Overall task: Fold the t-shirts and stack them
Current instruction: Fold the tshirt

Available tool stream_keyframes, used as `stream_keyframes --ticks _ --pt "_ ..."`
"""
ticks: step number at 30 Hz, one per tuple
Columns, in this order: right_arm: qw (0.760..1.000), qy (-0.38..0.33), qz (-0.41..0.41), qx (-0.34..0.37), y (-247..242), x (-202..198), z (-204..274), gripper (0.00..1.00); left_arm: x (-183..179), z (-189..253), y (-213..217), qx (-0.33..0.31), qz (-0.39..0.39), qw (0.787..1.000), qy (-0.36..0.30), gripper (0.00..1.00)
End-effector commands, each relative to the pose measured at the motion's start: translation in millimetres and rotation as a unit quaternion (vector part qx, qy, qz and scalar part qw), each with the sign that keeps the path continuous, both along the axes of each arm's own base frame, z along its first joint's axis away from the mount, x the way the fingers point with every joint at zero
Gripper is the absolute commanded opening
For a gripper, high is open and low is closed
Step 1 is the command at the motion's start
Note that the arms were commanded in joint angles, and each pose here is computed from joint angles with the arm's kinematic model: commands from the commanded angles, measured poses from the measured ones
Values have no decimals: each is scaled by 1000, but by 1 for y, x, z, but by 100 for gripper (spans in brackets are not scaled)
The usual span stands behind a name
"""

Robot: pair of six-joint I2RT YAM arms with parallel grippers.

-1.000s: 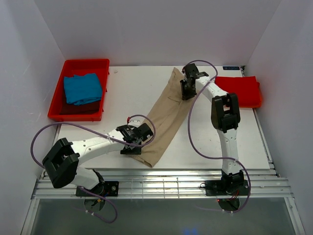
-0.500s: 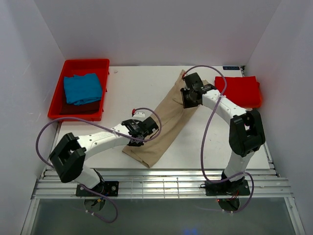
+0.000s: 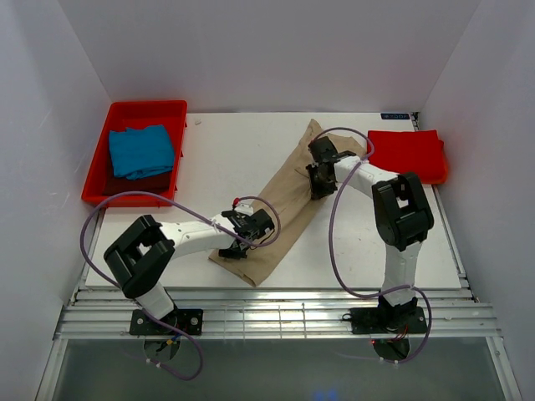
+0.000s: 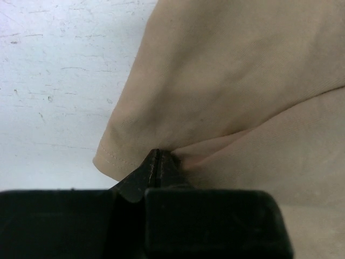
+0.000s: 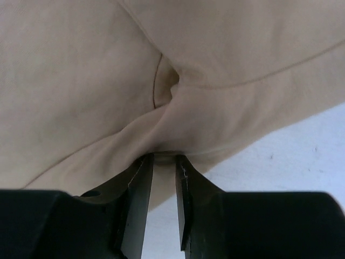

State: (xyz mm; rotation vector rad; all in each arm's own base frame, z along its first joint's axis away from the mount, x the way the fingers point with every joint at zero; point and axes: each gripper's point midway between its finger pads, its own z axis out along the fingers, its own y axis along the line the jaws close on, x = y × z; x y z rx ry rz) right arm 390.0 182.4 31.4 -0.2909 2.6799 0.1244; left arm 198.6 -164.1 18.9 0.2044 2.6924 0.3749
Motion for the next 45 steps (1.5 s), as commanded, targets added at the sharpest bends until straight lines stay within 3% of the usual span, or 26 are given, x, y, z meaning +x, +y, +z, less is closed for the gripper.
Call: stream_keyframes --ticks 1,5,8,17,27,30,32,37,41,45 --pt "1000 -10 -3 15 15 22 -7 29 -9 -14 -6 -17 0 999 31 2" --pt "1000 13 -3 6 17 27 -28 22 -25 -31 -8 -19 0 997 79 0" --pt "1000 23 0 2 22 35 -40 16 -34 -37 -22 -57 -5 993 108 0" --pt "1000 16 8 9 39 80 -39 17 -52 -36 -68 -137 -51 971 187 0" --pt "1000 21 7 0 23 98 -37 21 -52 -22 -113 -188 -110 953 209 0" --pt "1000 7 5 -25 8 90 -23 24 -46 -12 -120 -197 -114 955 191 0" --pt "999 -47 3 -27 2 94 18 27 -37 0 -121 -202 -115 959 164 0" --pt "993 -116 -5 -29 -23 50 94 32 -4 40 -127 -211 -110 969 70 0" --pt "993 -115 12 -18 -21 -7 104 38 17 72 -132 -223 -108 969 9 7" --pt "996 -88 14 27 -13 -57 104 40 30 97 -134 -230 -111 966 -31 22"
